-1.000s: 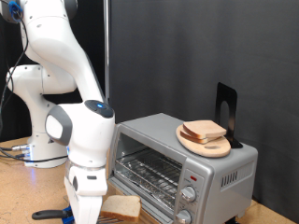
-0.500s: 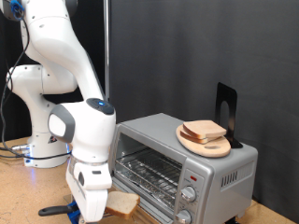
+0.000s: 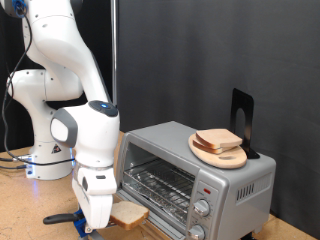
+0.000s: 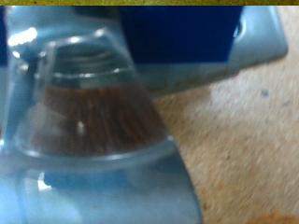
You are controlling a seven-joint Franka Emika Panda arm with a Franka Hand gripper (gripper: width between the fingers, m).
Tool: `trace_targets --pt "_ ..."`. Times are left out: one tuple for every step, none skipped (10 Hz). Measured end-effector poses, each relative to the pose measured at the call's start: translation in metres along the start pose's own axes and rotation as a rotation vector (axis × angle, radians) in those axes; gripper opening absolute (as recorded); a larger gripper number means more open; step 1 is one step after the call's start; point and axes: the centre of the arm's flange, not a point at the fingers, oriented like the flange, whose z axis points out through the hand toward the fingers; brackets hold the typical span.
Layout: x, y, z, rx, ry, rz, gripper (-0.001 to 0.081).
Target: Make a piece of toast with the oven
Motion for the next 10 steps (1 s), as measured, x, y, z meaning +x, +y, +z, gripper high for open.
trace_targets --pt "0.000 -0.001 0.000 0.003 0.013 0.039 0.0491" --pt "0.001 -0.002 0.000 0.007 0.024 0.070 0.0491" --pt "0.001 -0.001 0.000 0.013 0.034 0.089 0.0491" --pt "0.001 0.000 -0.001 0.020 0.043 0.102 0.0491" --pt "-0.001 0.003 0.000 0.036 0.054 0.108 0.0491" --pt "-0.006 0.009 0.000 0.061 0.071 0.107 0.0491" --pt "-0.012 0.018 -0.001 0.084 0.090 0.099 0.0491" --pt "-0.020 0.028 -0.003 0.097 0.103 0.094 0.0491" --pt "-0.029 0.037 -0.005 0.103 0.104 0.092 0.0491" --pt "-0.036 0.044 -0.007 0.111 0.102 0.105 0.0491"
